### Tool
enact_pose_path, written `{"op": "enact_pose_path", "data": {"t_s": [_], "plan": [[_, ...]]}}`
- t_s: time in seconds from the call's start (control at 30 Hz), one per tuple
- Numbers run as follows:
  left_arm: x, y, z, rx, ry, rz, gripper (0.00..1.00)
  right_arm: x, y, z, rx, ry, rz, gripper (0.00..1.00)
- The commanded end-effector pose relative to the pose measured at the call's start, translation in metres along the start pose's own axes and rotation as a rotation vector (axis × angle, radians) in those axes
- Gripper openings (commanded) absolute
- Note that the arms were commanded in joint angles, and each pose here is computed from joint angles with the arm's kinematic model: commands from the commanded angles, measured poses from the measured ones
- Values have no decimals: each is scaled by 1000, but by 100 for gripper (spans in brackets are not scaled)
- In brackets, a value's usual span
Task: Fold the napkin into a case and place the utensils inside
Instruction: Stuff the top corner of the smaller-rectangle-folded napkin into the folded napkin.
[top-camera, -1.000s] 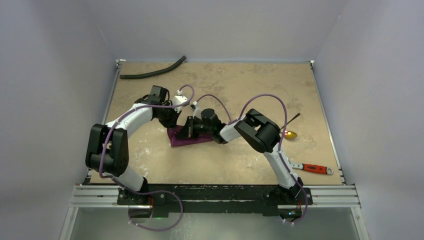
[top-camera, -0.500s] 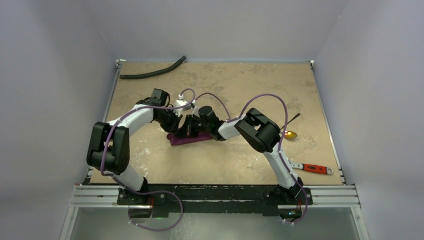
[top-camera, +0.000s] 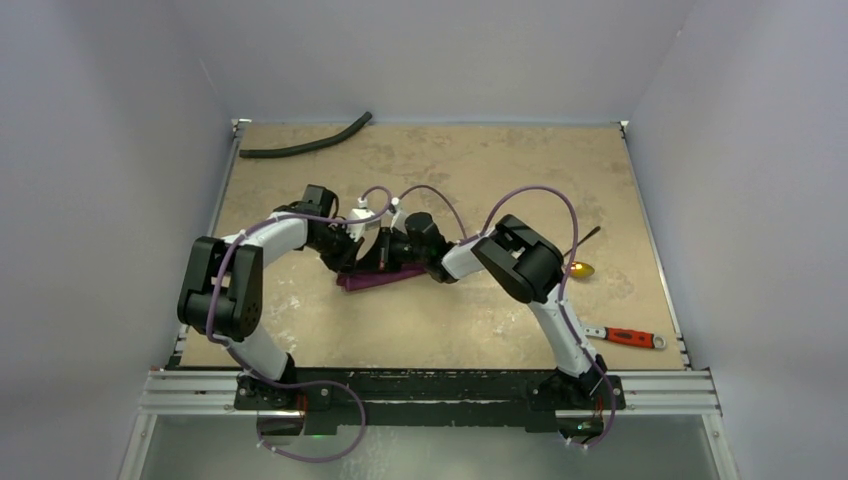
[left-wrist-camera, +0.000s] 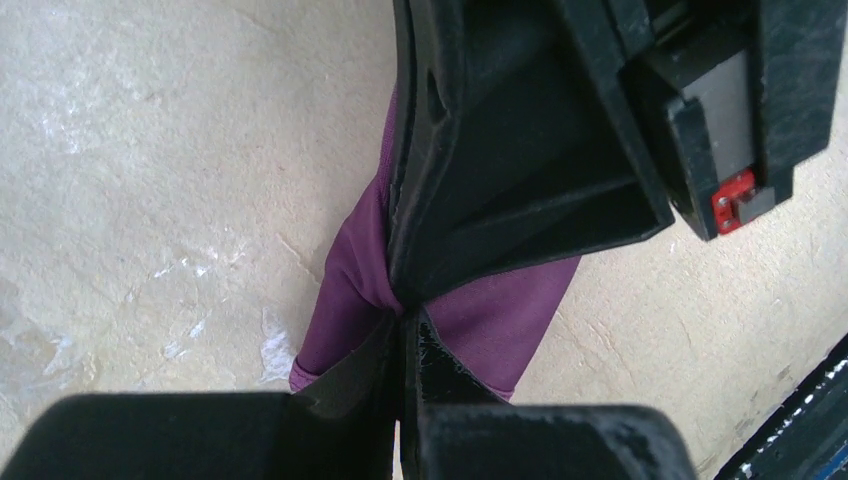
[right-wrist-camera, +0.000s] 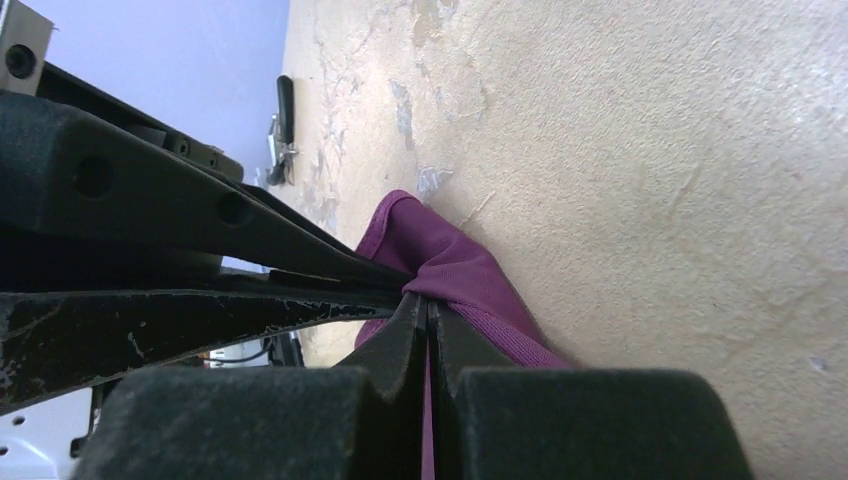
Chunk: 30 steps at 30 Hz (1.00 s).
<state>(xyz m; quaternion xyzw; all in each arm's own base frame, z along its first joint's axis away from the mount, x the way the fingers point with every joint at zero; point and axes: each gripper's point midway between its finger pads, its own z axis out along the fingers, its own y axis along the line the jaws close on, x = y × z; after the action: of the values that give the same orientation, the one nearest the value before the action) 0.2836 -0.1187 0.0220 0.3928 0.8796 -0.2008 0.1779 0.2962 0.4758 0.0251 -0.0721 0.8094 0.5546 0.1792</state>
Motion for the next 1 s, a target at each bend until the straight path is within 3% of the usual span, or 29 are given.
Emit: {"op": "enact_pose_path", "data": {"t_s": [0.0,0.53,0.77,0.97], "plan": [[27,-5,13,44,66,14,0,-6,-7,-17,-31,0,-26,0],[34,-1,19,37,84,44,0,-30,37,-22,-193,-77,-73,0],[35,-1,17,25,84,58,0,-26,20,-8,-141,-59,-46,0],[21,2,11,20,63,54,0,2,-22,6,-10,11,-16,0]]}}
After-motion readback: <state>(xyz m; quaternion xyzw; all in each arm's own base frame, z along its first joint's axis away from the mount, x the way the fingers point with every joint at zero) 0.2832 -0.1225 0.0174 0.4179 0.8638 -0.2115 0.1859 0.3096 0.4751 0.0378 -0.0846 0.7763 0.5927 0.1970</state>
